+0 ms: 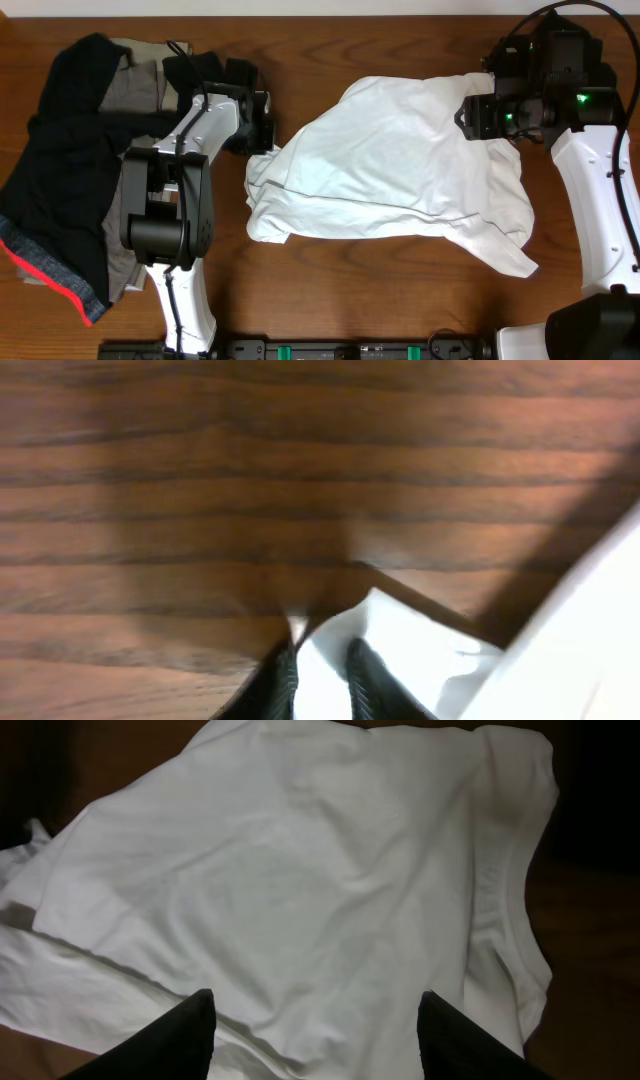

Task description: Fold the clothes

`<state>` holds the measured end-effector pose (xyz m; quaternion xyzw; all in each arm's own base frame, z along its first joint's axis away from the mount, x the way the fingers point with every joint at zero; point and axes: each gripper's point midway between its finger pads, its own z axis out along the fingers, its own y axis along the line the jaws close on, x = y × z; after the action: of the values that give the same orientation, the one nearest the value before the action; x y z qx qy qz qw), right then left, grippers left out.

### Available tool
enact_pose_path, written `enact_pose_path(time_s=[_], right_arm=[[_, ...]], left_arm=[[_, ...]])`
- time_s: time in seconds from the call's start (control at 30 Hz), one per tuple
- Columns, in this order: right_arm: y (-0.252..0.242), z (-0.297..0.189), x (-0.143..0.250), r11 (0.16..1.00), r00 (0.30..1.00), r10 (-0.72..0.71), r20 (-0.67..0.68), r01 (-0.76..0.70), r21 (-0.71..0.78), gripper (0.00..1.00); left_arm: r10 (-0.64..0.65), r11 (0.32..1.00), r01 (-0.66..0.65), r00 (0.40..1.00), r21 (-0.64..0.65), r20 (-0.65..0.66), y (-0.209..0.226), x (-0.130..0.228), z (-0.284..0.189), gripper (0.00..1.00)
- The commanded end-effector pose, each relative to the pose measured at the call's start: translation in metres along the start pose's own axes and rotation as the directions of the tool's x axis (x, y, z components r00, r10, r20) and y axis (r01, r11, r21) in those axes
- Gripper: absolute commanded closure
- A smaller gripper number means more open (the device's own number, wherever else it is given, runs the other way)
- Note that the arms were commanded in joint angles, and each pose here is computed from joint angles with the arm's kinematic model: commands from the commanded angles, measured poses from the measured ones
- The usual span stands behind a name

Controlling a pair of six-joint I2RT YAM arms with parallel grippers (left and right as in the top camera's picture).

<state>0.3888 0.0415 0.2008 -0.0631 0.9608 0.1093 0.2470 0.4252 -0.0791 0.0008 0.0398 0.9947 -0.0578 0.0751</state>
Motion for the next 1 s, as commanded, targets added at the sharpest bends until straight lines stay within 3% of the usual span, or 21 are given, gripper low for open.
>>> enact_pose_path(time_s=[0.0, 0.27, 0.57, 0.73, 0.97], right_arm=[[0.0, 0.003, 0.002, 1.0, 1.0, 0.004, -0.011, -0.004, 0.002, 0.37], [0.0, 0.003, 0.002, 1.0, 1.0, 0.004, -0.012, -0.004, 0.002, 0.36], [0.0, 0.003, 0.002, 1.0, 1.0, 0.004, -0.012, -0.004, 0.002, 0.35], [0.0, 0.003, 0.002, 1.0, 1.0, 0.004, -0.012, -0.004, 0.003, 0.35], [-0.001, 0.003, 0.001, 1.0, 1.0, 0.003, -0.007, -0.003, 0.006, 0.35]], left_arm=[[-0.004, 0.999, 0.005, 1.0, -0.042, 0.019, 0.009, -0.007, 0.001, 0.92], [-0.013, 0.999, 0.017, 0.99, -0.031, 0.142, 0.003, -0.044, -0.034, 0.94], [0.01, 1.0, -0.007, 0.914, -0.01, 0.407, -0.013, -0.088, -0.147, 0.94], [0.024, 1.0, -0.023, 0.904, -0.005, 0.428, -0.023, -0.065, -0.196, 0.94], [0.031, 1.0, -0.029, 0.977, -0.012, 0.211, -0.033, 0.004, -0.194, 0.94]])
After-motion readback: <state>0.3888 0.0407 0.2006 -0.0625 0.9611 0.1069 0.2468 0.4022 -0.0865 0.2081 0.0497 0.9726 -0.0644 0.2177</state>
